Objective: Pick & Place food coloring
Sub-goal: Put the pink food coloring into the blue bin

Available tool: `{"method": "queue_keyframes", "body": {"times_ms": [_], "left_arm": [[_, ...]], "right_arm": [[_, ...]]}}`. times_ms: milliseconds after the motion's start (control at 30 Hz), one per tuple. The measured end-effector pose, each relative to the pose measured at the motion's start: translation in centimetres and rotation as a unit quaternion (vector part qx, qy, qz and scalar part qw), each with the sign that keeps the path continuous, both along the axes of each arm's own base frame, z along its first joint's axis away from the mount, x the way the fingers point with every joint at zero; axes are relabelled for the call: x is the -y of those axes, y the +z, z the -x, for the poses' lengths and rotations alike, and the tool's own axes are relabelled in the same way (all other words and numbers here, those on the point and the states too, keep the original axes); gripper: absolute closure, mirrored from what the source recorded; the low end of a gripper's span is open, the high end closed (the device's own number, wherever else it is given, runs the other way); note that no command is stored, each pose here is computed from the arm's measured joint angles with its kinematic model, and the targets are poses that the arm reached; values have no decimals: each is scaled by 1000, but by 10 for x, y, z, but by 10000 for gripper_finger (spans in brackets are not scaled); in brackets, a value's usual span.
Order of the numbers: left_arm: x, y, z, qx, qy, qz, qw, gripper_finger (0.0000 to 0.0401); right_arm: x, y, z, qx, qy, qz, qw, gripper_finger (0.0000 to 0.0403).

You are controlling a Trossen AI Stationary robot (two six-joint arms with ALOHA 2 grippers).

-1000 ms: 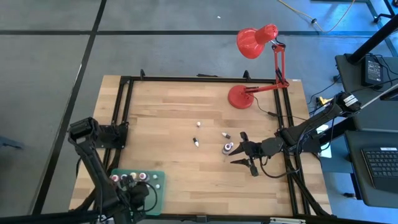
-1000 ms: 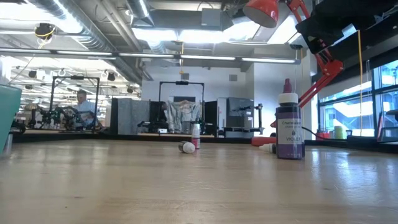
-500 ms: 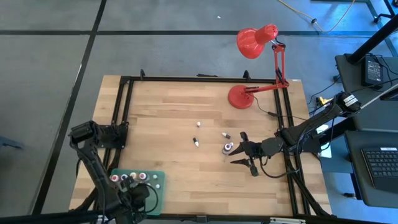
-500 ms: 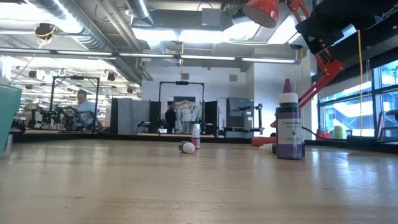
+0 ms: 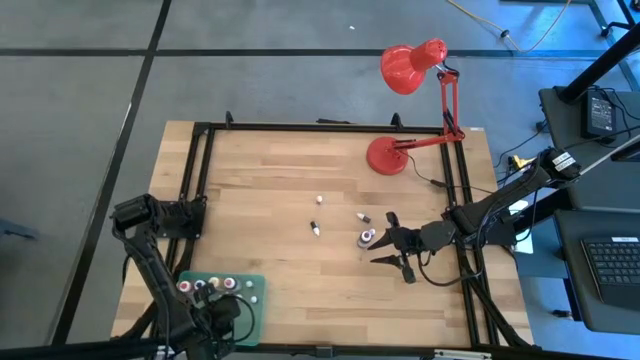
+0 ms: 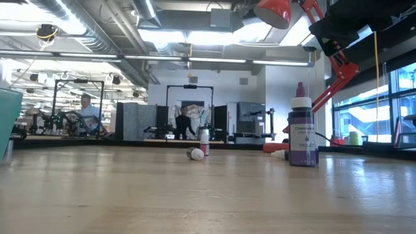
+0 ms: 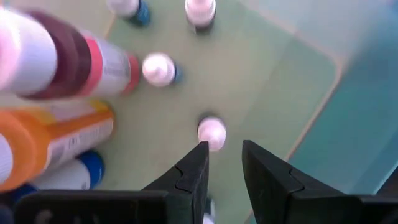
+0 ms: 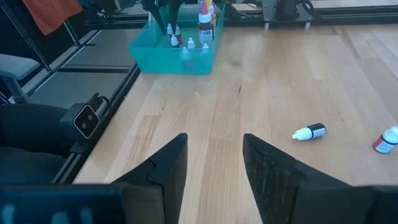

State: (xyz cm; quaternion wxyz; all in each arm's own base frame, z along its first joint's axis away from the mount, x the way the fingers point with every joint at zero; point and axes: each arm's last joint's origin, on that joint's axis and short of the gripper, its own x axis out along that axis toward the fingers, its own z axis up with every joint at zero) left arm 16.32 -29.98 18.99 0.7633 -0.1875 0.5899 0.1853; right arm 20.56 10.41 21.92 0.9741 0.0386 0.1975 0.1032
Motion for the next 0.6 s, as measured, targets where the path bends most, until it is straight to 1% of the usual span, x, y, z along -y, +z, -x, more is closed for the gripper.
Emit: {"method": "queue_keyframes", "body": {"times_ms": [100, 300, 433, 600], "left_arm": [[0, 2, 2, -25, -7, 13, 1000, 307], [-5, 16, 3, -11, -2, 25, 1000, 306], [-16, 29, -2, 30, -12, 4, 999, 306], [-39, 49, -22, 89, -52, -32, 994, 308]], "right_arm": [[0, 0, 0, 0, 0, 0, 1000, 246], [0, 0, 0, 0, 1, 1, 1000, 246], [0, 0, 0, 0, 1, 1, 1000, 246], [0, 0, 0, 1, 1, 1, 1000, 246]]}}
